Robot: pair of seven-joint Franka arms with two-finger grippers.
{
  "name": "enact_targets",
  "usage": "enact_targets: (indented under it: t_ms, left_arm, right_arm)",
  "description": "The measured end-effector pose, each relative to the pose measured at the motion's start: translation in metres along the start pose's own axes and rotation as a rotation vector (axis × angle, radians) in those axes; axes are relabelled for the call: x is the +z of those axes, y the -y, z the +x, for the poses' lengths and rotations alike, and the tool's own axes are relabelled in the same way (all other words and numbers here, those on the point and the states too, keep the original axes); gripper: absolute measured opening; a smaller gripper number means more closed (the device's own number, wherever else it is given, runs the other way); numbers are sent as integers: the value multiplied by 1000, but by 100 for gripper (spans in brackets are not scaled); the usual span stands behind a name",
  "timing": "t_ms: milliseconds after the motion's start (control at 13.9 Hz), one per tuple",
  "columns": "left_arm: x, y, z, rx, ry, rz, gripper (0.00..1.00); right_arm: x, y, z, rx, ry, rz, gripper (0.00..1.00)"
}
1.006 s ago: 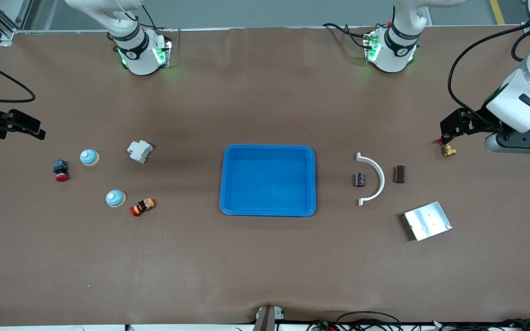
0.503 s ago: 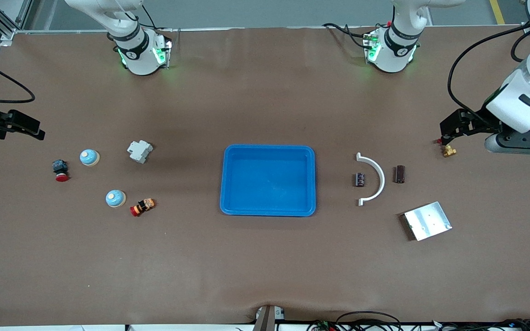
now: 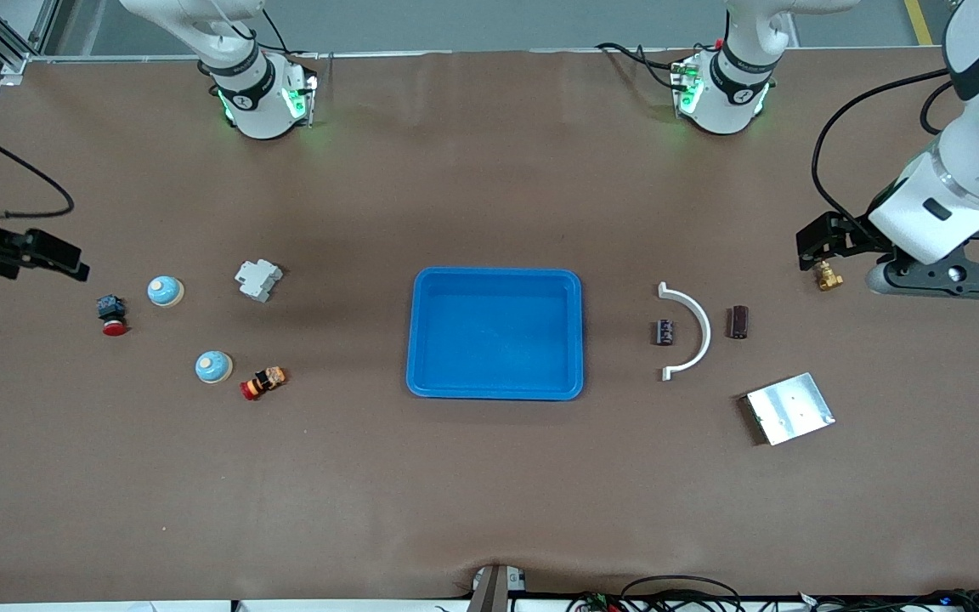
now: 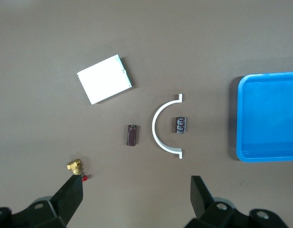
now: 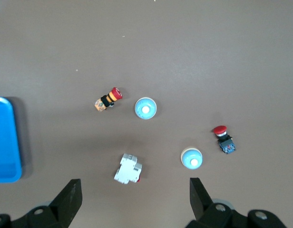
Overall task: Place electrolytic capacitor and blue bell in tray
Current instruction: 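Grasp the blue bell with the right gripper while the left gripper grasps the capacitor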
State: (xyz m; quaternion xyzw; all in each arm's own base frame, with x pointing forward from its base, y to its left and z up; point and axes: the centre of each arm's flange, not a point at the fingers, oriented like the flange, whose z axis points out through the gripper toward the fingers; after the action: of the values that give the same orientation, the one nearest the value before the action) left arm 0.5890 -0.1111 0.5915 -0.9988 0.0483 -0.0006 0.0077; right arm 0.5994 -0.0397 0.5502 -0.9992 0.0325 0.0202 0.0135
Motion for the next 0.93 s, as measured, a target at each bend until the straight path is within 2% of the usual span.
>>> enact_targets:
  t_ms: [359, 647, 934]
  left_arm:
    - [46, 0, -14, 1, -4, 7, 100]
    - [73, 8, -21, -11, 5, 10, 100]
    - [113, 19, -24, -27, 7, 9, 100]
  right_arm:
    - [132, 3, 50, -4, 105, -6, 100]
    - [221, 7, 68, -10, 121, -10, 100]
    - [288, 37, 62, -58, 154, -16, 100]
